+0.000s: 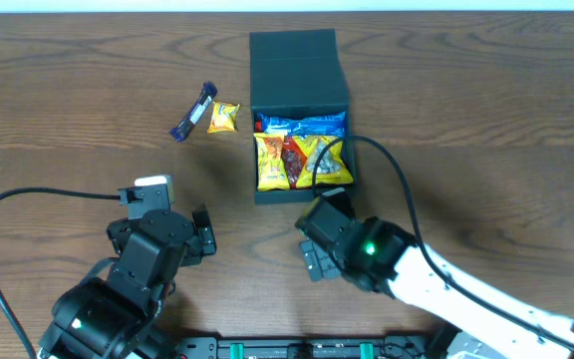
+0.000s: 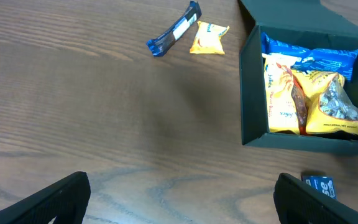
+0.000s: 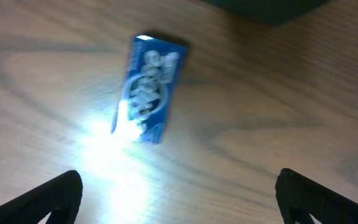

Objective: Pack container
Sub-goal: 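Move the right gripper down over the blue Eclipse mint tin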

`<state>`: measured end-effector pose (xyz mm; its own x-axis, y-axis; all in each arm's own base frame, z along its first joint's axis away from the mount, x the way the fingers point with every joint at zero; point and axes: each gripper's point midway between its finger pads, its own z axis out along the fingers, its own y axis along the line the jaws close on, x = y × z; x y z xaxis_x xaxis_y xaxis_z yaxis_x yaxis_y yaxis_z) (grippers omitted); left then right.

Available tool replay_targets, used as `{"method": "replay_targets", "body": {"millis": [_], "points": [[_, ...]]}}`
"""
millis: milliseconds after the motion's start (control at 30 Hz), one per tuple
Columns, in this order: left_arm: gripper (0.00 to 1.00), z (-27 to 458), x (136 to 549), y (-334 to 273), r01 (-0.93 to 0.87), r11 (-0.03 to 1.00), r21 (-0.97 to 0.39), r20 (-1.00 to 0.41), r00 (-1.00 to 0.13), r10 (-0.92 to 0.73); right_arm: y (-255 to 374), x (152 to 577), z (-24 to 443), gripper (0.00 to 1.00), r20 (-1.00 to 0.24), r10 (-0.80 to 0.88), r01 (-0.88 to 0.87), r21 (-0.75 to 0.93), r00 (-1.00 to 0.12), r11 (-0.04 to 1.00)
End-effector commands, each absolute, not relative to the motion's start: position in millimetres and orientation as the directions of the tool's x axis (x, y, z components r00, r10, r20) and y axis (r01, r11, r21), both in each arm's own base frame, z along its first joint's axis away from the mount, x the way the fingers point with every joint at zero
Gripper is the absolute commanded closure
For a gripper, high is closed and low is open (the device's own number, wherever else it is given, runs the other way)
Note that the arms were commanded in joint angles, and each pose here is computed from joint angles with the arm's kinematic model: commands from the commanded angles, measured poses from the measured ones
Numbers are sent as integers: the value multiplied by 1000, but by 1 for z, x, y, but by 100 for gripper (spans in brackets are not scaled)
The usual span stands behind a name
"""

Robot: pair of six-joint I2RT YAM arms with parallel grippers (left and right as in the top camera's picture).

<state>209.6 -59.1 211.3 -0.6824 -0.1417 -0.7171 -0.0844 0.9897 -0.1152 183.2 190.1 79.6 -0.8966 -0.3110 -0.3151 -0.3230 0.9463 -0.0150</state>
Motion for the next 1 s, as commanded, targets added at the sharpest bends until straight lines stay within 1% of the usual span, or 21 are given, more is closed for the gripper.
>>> {"method": "replay_targets", "body": {"millis": [0, 200, 633, 967], "points": [[5, 211, 210, -57, -96, 989, -114, -717, -681, -149, 203, 173, 94, 1, -351, -333, -363, 18, -875, 932], [5, 211, 210, -57, -96, 989, -114, -717, -681, -149, 199, 166, 93, 1, -345, -349, -367, -15, -871, 930], [5, 211, 210, -57, -96, 989, -114, -717, -681, -149, 199, 173, 94, 1, -377, -342, -356, -34, -861, 934], [5, 211, 210, -57, -96, 989, -114, -717, -681, -149, 204, 169, 63, 1, -387, -332, -368, 20, -860, 930]]}}
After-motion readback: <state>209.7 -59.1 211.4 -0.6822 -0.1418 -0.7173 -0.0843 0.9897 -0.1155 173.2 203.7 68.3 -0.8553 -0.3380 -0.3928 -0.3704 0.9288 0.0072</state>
